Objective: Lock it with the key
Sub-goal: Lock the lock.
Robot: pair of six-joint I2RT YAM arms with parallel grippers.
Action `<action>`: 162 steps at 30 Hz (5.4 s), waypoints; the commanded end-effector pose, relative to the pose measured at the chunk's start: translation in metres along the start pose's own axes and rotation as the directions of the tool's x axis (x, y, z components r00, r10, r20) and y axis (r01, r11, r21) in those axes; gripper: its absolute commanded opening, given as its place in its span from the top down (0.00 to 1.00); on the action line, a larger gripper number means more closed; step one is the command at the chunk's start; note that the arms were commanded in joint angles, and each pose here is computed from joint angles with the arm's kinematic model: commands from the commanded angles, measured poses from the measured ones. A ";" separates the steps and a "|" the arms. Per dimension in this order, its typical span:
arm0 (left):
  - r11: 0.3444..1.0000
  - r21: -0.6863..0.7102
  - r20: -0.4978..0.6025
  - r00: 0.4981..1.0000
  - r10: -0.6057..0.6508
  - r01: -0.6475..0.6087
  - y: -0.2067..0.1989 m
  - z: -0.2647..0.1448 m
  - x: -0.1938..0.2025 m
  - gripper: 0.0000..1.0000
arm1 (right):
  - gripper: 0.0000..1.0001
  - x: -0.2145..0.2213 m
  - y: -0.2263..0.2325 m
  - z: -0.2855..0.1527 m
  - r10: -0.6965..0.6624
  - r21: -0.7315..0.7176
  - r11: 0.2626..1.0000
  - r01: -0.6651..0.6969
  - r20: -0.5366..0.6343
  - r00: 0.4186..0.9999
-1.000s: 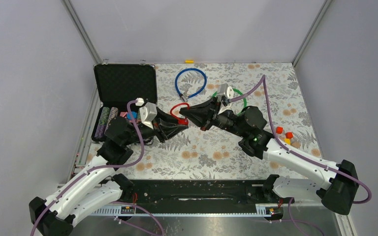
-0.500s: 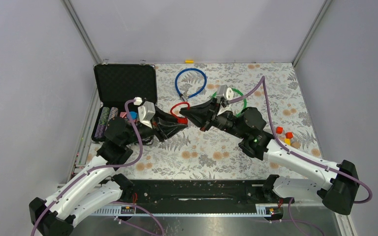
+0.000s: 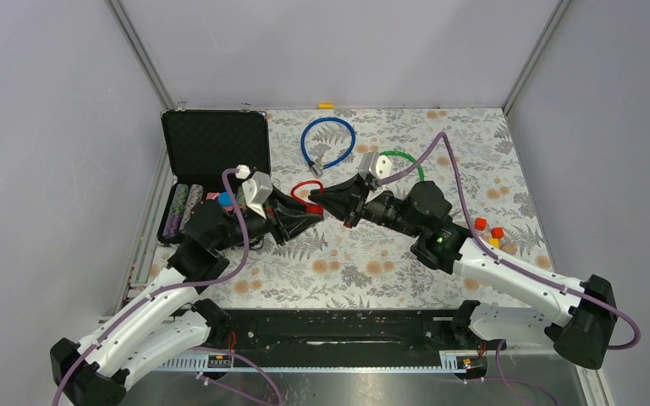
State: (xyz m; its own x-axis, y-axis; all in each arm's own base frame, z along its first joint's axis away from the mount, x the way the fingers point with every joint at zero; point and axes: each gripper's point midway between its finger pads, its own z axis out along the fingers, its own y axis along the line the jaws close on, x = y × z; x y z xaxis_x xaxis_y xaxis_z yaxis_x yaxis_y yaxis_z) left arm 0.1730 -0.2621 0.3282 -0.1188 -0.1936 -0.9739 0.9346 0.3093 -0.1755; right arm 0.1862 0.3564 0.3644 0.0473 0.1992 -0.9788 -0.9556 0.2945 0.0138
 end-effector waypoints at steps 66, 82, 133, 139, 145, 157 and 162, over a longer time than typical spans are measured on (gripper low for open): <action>0.844 0.458 0.341 0.821 -0.457 0.279 -0.079 -0.009 -0.182 1.00 | 0.69 -0.106 0.043 -0.007 0.710 -0.289 0.696 -0.657 0.144 0.689; 0.847 0.463 0.353 0.822 -0.446 0.261 -0.083 -0.012 -0.190 1.00 | 0.28 -0.118 0.060 -0.016 0.643 -0.390 0.738 -0.551 0.159 0.749; 0.890 -0.089 0.374 0.843 -0.386 0.447 0.005 0.002 -0.156 1.00 | 1.00 -0.010 -0.031 -0.002 0.447 0.346 0.851 -0.396 -0.079 0.891; 0.904 -0.079 0.372 0.853 -0.365 0.421 0.001 0.000 -0.157 1.00 | 0.39 -0.018 -0.008 -0.005 0.454 0.211 0.876 -0.433 -0.062 0.889; 0.913 -0.018 0.358 0.856 -0.374 0.407 -0.010 0.000 -0.156 1.00 | 0.14 -0.045 0.014 -0.003 0.469 0.050 0.882 -0.469 0.009 0.883; 0.918 0.075 0.327 0.860 -0.391 0.389 -0.027 0.003 -0.159 1.00 | 0.25 -0.079 0.021 0.011 0.525 -0.069 0.851 -0.521 0.079 0.847; 0.918 0.084 0.328 0.859 -0.393 0.388 -0.028 0.003 -0.160 1.00 | 0.49 -0.074 0.021 0.018 0.552 -0.067 0.834 -0.548 0.051 0.832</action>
State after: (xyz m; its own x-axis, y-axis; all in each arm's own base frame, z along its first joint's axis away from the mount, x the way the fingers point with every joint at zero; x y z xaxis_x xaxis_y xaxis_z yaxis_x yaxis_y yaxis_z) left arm 0.1818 -0.2483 0.4554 -0.4149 -0.5540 -0.7218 0.7783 0.1948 -0.5969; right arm 0.1709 0.3644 0.4125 -0.4786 0.3361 -0.8111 -0.8285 0.1329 0.5439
